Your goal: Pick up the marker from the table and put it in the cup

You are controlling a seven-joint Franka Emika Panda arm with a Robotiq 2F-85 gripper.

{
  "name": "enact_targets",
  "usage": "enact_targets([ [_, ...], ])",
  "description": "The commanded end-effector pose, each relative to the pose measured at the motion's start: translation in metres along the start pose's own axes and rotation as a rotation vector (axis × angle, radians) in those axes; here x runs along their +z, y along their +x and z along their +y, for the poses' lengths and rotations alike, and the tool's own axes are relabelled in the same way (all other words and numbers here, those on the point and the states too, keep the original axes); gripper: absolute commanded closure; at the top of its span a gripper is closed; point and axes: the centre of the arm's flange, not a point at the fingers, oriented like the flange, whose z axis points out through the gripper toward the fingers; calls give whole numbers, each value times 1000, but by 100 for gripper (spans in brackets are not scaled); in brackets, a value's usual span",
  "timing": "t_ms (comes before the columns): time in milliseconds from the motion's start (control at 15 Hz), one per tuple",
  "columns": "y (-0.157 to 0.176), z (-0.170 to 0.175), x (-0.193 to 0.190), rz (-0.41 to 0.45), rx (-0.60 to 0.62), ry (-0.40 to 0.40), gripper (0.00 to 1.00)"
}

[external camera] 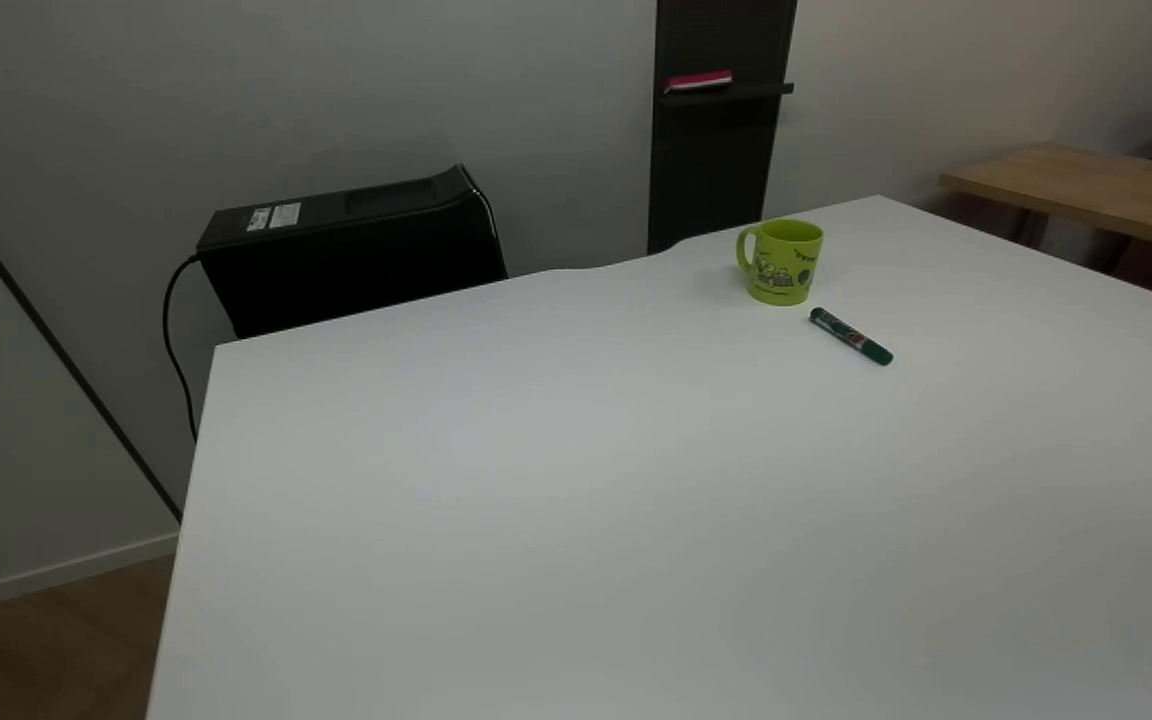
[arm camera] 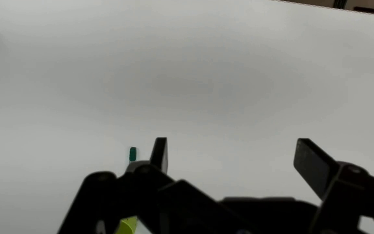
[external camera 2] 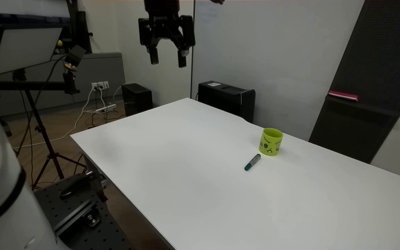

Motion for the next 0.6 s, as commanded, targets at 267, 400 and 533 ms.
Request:
enact_targets([
  [267, 24, 39, 37, -35, 39, -25, 0],
  [400, 17, 35, 34, -43, 39, -18, 0],
  [533, 20, 41, 47, -75, 48, -19, 0],
])
